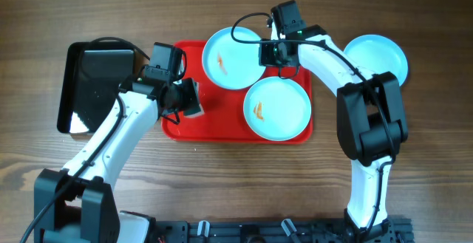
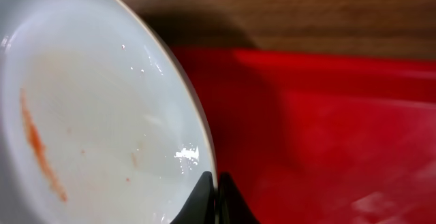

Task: Clean dirty plates on tray and stack at the side
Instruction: 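Move the right gripper to grasp the rim of the top plate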

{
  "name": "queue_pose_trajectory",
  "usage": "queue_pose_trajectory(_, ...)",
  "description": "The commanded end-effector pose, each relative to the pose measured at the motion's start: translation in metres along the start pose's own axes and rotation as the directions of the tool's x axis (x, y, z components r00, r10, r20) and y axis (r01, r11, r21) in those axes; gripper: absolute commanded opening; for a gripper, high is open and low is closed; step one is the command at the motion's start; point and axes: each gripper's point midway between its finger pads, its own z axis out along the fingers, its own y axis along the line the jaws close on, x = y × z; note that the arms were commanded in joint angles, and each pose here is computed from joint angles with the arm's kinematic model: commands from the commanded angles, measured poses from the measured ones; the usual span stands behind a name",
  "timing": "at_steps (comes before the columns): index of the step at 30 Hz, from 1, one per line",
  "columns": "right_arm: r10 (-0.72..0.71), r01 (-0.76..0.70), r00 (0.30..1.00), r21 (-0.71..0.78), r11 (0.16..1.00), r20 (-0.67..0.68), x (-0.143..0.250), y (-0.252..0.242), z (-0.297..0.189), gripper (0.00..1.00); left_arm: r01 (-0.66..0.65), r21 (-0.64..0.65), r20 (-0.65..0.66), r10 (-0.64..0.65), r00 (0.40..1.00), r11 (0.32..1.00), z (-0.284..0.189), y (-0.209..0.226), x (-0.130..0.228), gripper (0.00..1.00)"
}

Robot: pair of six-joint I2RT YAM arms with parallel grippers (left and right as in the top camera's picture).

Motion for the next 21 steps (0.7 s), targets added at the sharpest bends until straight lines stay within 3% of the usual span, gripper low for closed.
queue_pose_trajectory(1,0.008,-0.011,1.000,-0.150,0.989,-0.022,0.000,0.039,-0.022,0.04,-0.039,0.015,0.068,0.038,0.997,0.999,-0.015,-0.005,-0.011,0.04)
queue_pose_trajectory(9,-0.015,-0.019,0.982,-0.176,0.984,-0.189,0.061,0.094,-0.016,0.04,-0.048,0.046,0.131,0.042,0.990,0.998,-0.032,-0.011,-0.020,0.04)
queue_pose_trajectory(12,0.047,-0.058,0.971,-0.043,0.997,-0.234,0.087,0.094,-0.012,0.04,-0.048,0.046,0.132,0.041,0.990,0.998,-0.032,-0.011,-0.020,0.04)
queue_pose_trajectory(16,0.060,-0.060,0.972,0.007,0.998,-0.227,0.092,0.092,-0.011,0.04,-0.037,0.004,0.128,0.036,0.991,0.999,-0.025,-0.004,-0.021,0.04)
queue_pose_trajectory(21,0.103,-0.091,0.982,0.085,0.992,-0.160,0.081,0.079,-0.009,0.04,0.009,0.006,0.010,-0.009,1.000,1.000,0.011,-0.006,-0.005,0.04)
